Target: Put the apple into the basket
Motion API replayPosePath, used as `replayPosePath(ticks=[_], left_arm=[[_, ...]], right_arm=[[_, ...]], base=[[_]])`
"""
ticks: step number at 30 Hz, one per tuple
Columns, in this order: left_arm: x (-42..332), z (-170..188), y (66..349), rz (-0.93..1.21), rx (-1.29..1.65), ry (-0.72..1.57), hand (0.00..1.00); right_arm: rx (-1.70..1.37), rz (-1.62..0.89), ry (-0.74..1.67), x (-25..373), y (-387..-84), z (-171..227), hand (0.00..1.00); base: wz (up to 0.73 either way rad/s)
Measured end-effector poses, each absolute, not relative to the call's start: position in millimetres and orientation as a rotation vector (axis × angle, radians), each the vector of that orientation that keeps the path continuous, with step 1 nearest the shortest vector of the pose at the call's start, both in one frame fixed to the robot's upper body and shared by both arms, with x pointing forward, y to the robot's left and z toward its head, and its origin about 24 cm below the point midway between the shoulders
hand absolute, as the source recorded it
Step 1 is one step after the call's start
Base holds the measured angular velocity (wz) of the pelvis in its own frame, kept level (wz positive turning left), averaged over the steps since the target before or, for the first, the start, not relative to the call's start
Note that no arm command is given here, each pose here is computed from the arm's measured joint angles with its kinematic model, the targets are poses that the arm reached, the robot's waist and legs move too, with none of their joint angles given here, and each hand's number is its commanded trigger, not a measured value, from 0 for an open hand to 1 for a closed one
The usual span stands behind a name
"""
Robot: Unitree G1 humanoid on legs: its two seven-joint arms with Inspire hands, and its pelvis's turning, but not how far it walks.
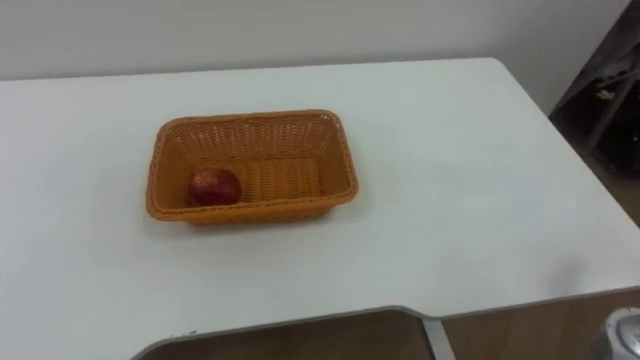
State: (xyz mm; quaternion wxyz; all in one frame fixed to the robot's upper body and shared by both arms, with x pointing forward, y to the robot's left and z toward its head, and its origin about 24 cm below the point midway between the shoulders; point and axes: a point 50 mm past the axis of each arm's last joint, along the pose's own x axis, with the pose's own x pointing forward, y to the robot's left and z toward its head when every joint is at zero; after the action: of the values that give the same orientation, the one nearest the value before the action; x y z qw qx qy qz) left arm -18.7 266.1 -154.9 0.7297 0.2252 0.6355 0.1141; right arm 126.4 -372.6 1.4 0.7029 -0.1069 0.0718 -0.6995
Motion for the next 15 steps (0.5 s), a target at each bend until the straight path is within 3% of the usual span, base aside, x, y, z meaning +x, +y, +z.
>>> replayPosePath(ticks=[7,15], left_arm=[[-19,-156,261,0.247,0.481,1.409,0.00],[-21,-158,258,0.259,0.446,1.435,0.00]], right_arm=[[-0.138,-1.601,0.657,63,-354,-76,0.00],[-0.050,-1.343,1.142,11,-305,-136,0.00]], base=[[-0.04],[0.00]])
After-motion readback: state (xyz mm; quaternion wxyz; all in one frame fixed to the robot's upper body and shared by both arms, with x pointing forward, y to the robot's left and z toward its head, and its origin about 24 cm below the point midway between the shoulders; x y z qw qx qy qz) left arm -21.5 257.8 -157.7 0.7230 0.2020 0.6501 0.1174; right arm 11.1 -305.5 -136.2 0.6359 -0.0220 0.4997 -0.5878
